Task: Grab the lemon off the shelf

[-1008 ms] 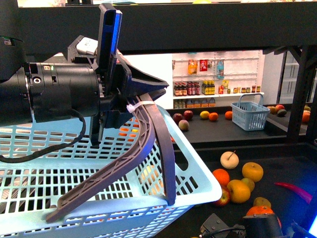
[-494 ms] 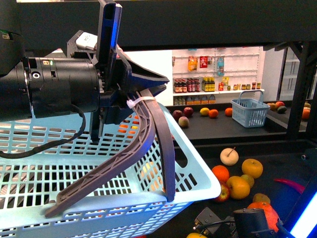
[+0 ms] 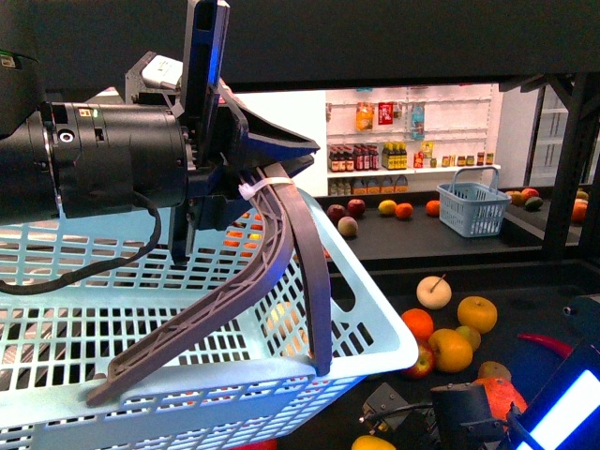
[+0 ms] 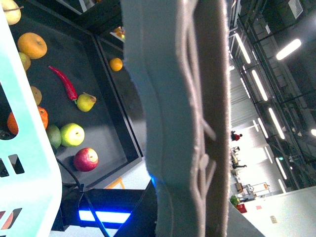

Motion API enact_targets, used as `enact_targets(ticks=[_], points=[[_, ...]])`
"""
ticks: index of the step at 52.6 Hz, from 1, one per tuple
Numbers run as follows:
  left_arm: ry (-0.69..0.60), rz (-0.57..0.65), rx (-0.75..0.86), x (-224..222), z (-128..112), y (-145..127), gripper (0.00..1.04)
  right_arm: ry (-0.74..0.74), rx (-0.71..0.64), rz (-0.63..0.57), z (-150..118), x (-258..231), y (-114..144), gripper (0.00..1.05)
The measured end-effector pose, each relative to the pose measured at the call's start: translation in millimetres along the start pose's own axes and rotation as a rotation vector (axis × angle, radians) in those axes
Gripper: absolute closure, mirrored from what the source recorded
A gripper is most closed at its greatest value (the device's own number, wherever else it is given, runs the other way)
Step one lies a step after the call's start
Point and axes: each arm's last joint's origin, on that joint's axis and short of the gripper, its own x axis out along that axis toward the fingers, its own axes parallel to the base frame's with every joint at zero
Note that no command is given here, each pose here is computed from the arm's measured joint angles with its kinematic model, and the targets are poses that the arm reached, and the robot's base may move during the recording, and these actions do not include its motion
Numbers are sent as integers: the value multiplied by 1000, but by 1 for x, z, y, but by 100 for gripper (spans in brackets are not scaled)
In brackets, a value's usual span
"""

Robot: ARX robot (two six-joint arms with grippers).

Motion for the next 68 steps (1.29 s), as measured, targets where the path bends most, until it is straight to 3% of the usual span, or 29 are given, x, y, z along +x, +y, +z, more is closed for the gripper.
enact_targets(ticks=[10, 19, 37, 46, 58, 64, 68], points=[[0, 0, 0, 0, 0, 0, 97, 21, 27, 20, -5, 0, 2, 36], [0, 0, 0, 0, 0, 0, 97, 26, 62, 23, -6, -2, 4, 53], [0, 0, 0, 0, 0, 0, 97, 1, 152, -84, 14, -24, -6, 55], [0, 0, 0, 0, 0, 0, 97, -35, 182, -267, 45, -44, -31, 56], [0, 0, 0, 0, 0, 0, 97, -143, 298, -679, 111, -120, -90, 56], [0, 0, 0, 0, 0, 0, 97, -253, 388, -738, 139, -166, -104, 56], [0, 0, 0, 0, 0, 0, 97, -326, 426, -716, 157, -186, -104, 56]])
